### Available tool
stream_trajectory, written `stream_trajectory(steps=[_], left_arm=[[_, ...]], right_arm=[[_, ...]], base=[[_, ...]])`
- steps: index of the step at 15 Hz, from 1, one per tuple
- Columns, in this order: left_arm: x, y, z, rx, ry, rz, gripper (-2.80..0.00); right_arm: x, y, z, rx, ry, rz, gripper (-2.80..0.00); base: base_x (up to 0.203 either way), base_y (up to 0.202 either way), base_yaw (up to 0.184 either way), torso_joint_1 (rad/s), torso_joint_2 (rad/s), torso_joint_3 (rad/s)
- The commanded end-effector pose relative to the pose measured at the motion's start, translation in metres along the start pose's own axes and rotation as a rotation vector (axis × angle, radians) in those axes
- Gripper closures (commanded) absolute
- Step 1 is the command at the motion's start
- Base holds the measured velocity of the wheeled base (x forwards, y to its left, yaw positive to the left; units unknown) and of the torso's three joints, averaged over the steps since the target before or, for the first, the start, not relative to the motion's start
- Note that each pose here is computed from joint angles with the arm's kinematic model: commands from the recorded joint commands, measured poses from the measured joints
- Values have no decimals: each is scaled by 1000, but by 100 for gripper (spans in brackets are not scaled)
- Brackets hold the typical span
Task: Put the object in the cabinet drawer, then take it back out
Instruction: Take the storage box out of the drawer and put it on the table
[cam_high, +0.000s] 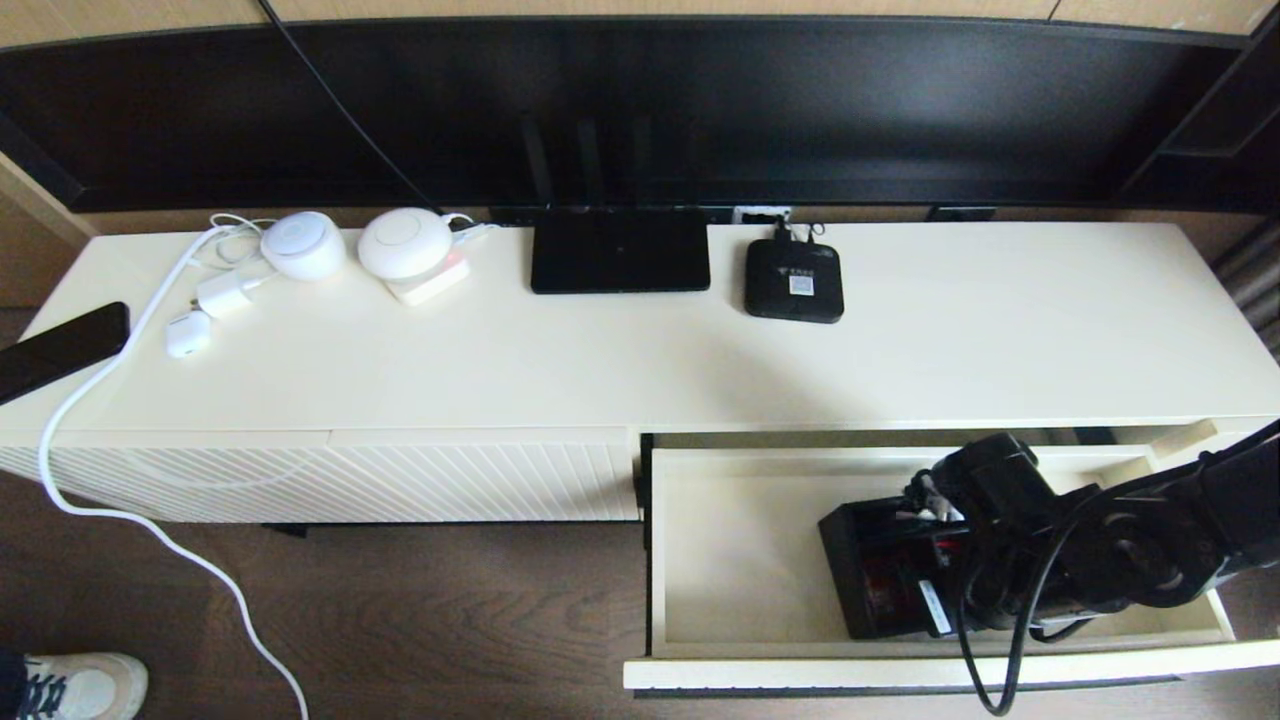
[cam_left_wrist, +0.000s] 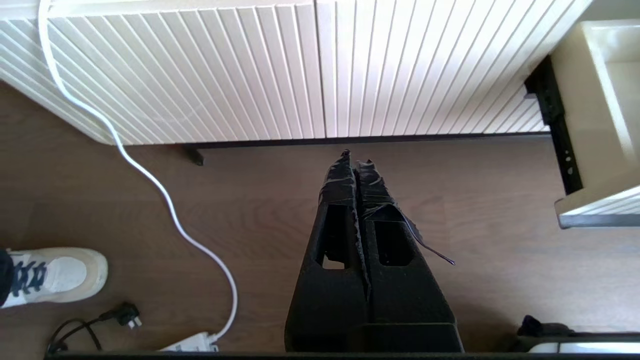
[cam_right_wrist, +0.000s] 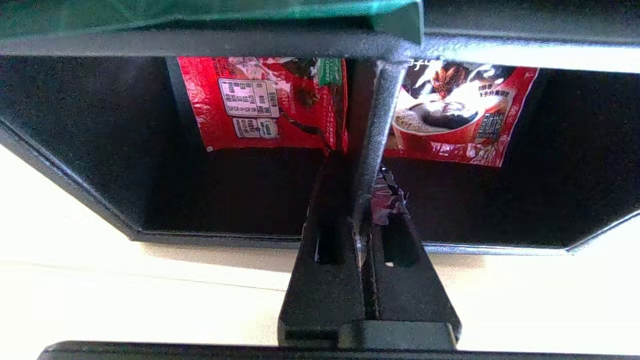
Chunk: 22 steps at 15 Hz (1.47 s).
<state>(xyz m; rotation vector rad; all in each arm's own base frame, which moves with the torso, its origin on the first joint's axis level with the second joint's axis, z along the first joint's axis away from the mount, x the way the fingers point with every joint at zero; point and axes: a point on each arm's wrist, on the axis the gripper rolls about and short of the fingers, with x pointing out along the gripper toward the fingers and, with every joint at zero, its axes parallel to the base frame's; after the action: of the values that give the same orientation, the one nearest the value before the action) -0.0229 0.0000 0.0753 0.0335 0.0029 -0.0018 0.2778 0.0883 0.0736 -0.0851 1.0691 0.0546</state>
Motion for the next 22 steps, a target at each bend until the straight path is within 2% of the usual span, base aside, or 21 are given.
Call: stream_trajectory(steps=[1,7,19,22], left_arm=[[0,0,0,0,0,0,0],[0,0,0,0,2,0,0],[0,0,0,0,1,0,0],[0,0,0,0,0,0,0]], right_arm=[[-2,0,1,2,-6,0,0],[-9,1,-3,-6,-14,6,0],[-66,-9,-14,7,-157,28,0],[-80,-13,-19,14,-198,8,0]], base=[[0,0,0,0,0,0],[0,0,0,0,0,0],[0,0,0,0,0,0],[0,0,0,0,0,0]])
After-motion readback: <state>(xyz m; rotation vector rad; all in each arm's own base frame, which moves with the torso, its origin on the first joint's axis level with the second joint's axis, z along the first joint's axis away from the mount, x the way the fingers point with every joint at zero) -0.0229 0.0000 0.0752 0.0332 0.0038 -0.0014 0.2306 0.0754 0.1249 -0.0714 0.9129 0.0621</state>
